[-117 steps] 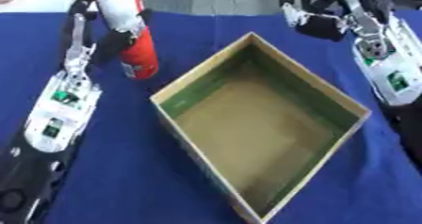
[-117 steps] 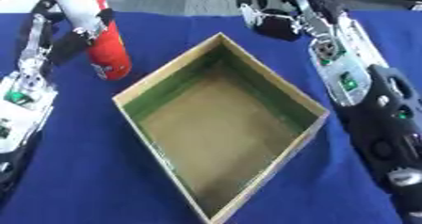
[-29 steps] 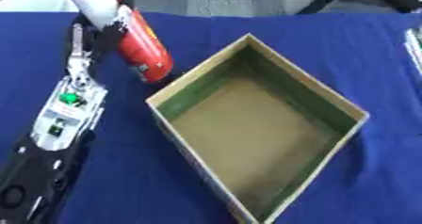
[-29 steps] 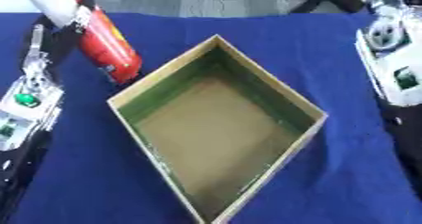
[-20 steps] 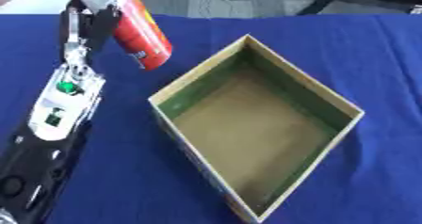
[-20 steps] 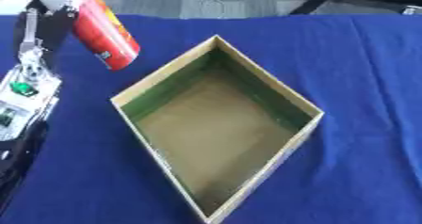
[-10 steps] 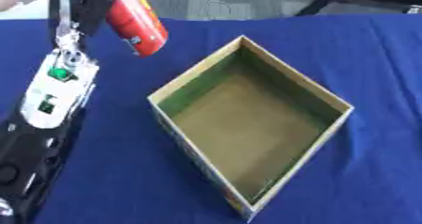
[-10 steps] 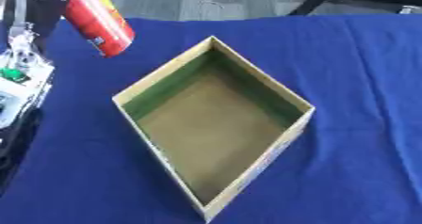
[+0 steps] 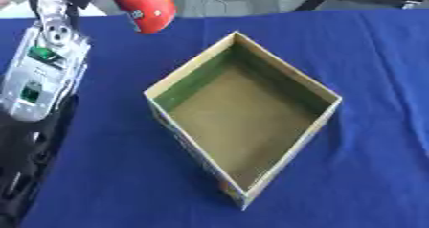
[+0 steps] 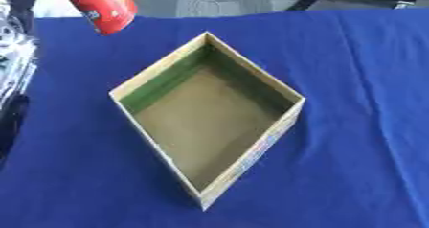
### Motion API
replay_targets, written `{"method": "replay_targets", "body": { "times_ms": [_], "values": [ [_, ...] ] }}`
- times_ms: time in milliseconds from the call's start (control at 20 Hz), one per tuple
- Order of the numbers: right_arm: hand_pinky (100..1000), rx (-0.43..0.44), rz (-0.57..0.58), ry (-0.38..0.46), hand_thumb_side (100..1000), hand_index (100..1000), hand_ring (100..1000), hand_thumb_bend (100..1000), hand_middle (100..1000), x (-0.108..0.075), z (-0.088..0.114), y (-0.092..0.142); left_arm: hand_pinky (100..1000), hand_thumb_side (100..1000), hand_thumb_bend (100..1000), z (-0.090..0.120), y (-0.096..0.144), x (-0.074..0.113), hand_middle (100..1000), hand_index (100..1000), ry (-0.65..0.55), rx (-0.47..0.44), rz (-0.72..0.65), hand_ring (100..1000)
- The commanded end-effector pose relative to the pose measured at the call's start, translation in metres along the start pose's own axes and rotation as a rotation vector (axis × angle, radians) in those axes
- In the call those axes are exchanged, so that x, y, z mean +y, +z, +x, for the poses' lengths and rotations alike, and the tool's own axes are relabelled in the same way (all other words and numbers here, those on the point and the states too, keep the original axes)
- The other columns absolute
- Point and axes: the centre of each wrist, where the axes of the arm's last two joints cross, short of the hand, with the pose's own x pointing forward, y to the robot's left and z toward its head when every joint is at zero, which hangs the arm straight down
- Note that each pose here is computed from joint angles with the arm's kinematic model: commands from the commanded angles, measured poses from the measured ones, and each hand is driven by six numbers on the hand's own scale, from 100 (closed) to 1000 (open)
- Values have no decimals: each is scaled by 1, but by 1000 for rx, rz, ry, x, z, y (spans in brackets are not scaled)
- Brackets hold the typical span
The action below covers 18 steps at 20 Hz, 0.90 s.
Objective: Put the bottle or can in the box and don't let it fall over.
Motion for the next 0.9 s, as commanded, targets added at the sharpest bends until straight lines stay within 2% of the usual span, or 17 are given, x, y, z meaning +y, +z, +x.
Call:
{"method": "replay_targets", "body": {
  "times_ms": [50,300,550,900],
  "values": [
    [828,-26,-20,31,579,586,680,100,901,-8,5,-8,977,628,100,24,5,-4,723,479,47,-65,-24,656],
    [827,-12,-25,35,582,586,678,100,896,-9,3,-5,976,610,100,34,19,-20,721,479,81,-90,-102,656],
    [829,-3,-22,28,586,590,677,100,896,-9,2,-4,970,571,100,34,35,-37,719,478,69,-104,-188,655],
    [829,-4,-22,17,587,590,675,100,895,-8,3,-5,966,562,100,28,47,-49,712,474,43,-125,-194,650]
  ]
}}
